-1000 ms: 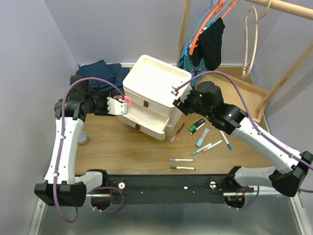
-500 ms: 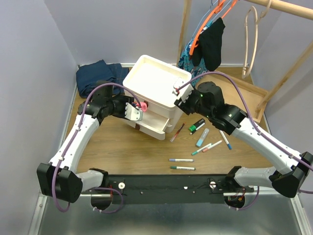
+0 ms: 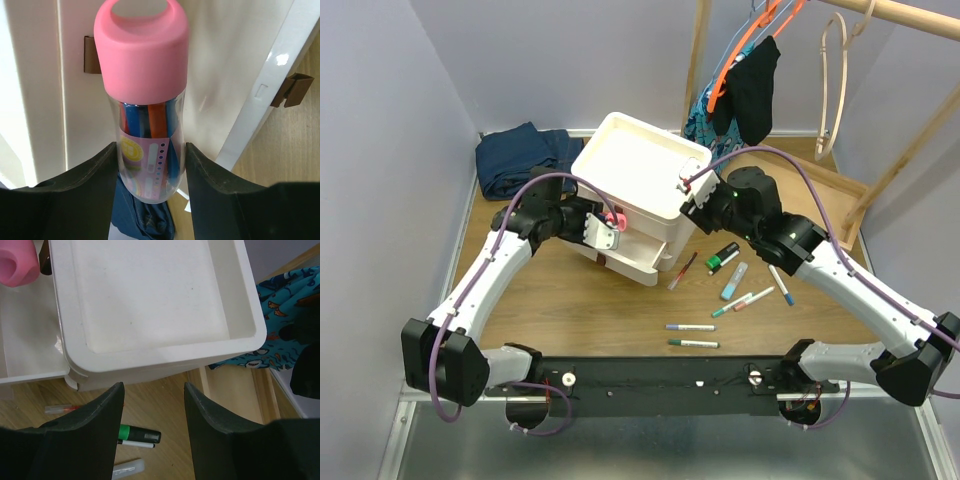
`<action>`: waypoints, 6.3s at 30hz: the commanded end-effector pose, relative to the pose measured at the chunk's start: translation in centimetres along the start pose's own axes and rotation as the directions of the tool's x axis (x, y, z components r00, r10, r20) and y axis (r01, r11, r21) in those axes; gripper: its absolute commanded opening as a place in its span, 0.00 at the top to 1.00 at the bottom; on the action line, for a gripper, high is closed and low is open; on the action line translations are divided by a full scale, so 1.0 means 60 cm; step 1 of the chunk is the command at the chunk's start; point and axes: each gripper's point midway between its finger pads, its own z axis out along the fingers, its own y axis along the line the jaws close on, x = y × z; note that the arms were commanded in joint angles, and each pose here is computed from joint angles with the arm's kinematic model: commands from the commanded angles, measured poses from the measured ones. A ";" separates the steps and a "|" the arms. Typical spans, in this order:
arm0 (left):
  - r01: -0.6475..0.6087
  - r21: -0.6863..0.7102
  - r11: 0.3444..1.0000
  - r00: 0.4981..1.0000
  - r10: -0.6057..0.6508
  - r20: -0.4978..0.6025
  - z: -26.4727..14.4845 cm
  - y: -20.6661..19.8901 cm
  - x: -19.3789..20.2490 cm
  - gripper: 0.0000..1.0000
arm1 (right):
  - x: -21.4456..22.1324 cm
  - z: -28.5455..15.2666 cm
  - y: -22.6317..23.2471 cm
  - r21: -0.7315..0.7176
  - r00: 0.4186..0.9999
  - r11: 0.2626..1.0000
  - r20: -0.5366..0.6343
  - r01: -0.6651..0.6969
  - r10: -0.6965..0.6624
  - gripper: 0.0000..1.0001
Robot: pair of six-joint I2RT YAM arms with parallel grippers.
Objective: Sort the stationery into containers
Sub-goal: Place the stationery in the drawer, then pick up the stationery from the corner of the board, then place the stationery in the drawer.
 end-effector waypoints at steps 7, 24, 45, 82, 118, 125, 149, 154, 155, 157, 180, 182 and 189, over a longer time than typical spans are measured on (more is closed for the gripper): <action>-0.007 -0.020 1.000 1.000 0.007 -0.015 0.002 0.001 0.001 0.46 | 0.004 -0.005 -0.009 0.017 1.000 1.000 0.015 -0.010 0.009 0.41; 0.067 -0.142 0.988 0.996 -0.058 0.070 -0.063 0.057 -0.055 0.27 | 0.008 -0.004 -0.005 0.013 1.000 1.000 0.018 -0.013 0.012 0.39; 0.574 0.150 0.805 0.773 -0.472 -0.423 -0.215 -0.242 0.114 0.21 | 0.025 -0.006 0.012 -0.022 0.999 0.999 0.019 -0.029 0.030 0.37; 0.876 -0.149 0.458 0.258 -0.708 -0.657 -0.195 -0.329 0.382 0.14 | 0.016 0.022 0.024 -0.090 0.999 0.995 -0.029 -0.042 0.040 0.36; 0.475 0.050 0.879 0.871 -0.461 -0.167 -0.144 0.026 0.003 0.38 | 0.039 0.003 0.001 0.008 0.999 0.999 -0.015 -0.039 0.039 0.36; 0.471 0.056 0.880 0.860 -0.445 -0.248 -0.076 0.040 0.018 0.39 | 0.051 -0.013 -0.008 0.025 0.998 0.998 -0.018 -0.057 0.057 0.36; 0.549 0.124 0.827 0.791 -0.466 -0.396 -0.011 -0.011 0.080 0.36 | 0.083 -0.024 -0.016 0.038 0.994 0.994 -0.035 -0.104 0.105 0.36; 0.566 0.113 0.817 0.772 -0.477 -0.420 -0.009 -0.009 0.087 0.26 | 0.085 -0.025 -0.016 0.038 0.993 0.994 -0.038 -0.107 0.109 0.36; 0.562 0.106 0.821 0.775 -0.477 -0.415 -0.011 -0.005 0.086 0.25 | 0.086 -0.025 -0.016 0.036 0.993 0.994 -0.039 -0.107 0.109 0.36; 0.554 0.091 0.828 0.780 -0.478 -0.404 -0.013 0.002 0.084 0.23 | 0.086 -0.025 -0.015 0.033 0.993 0.993 -0.040 -0.110 0.111 0.36; 0.620 0.070 0.782 0.746 -0.558 -0.363 0.001 0.007 0.049 0.32 | 0.091 -0.023 -0.009 0.023 0.992 0.993 -0.040 -0.117 0.117 0.36; 0.647 0.069 0.759 0.728 -0.589 -0.350 0.007 0.003 0.040 0.37 | 0.091 -0.024 -0.011 0.026 0.992 0.993 -0.038 -0.119 0.120 0.36; 0.684 0.081 0.725 0.703 -0.625 -0.340 0.027 -0.016 0.017 0.39 | 0.096 -0.024 -0.006 0.023 0.992 0.993 -0.041 -0.120 0.120 0.36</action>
